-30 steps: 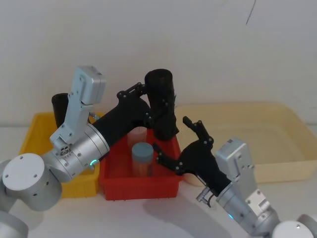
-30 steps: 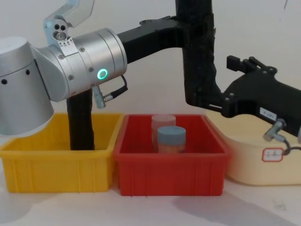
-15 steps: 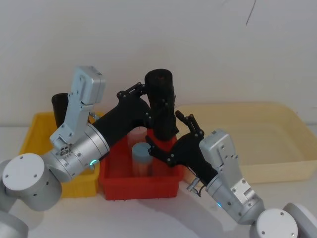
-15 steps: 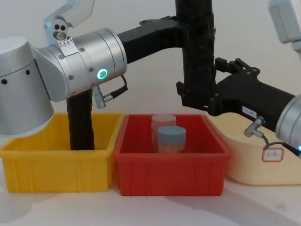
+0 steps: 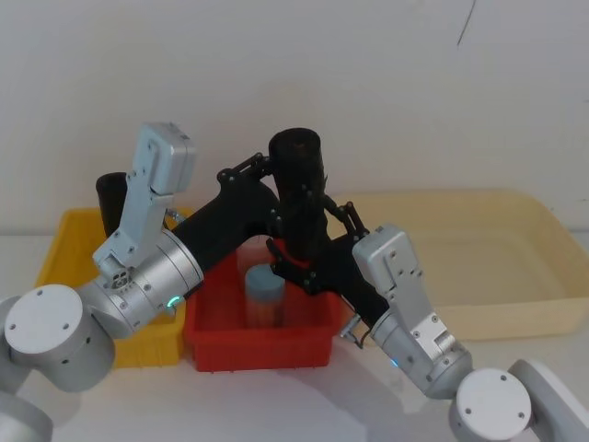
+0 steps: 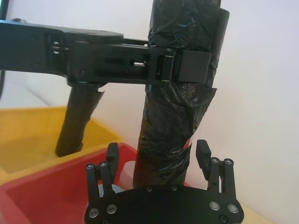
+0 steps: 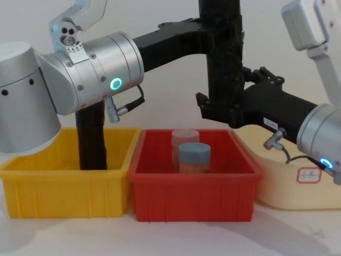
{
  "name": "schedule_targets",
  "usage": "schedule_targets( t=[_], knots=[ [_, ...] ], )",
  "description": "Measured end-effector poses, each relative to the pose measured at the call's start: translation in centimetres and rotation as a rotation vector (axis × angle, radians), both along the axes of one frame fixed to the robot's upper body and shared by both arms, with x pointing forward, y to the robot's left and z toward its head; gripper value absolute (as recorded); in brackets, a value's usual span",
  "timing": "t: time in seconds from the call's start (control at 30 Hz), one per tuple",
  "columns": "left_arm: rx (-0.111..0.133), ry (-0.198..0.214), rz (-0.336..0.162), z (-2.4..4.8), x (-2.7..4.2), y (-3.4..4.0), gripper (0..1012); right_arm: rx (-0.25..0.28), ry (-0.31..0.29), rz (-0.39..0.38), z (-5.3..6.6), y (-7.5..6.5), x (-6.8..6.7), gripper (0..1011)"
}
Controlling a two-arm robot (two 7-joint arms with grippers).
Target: Pick up the garbage bag with the one hand and transfer it to the other hand.
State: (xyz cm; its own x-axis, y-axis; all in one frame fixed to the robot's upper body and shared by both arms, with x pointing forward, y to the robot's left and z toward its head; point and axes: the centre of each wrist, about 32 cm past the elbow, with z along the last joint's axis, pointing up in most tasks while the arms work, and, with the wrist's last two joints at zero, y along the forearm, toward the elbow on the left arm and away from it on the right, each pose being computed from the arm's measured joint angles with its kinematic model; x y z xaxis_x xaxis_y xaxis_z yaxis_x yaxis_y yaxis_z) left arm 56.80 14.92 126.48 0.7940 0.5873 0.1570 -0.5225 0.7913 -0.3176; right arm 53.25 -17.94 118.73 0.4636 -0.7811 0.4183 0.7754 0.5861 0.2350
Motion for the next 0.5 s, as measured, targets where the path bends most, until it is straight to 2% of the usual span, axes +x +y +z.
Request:
schedule_targets(
  t=[0.2,0.5],
  knots=[
    [0.000,0.000,0.000,0.00,0.00,0.00,519,-0.006,0.003,-0.017,0.05,0.28,0.51,972],
    [0.000,0.000,0.000,0.00,0.00,0.00,519,-0.005,0.001,-0.032,0.19,0.57,0.98,742]
  ],
)
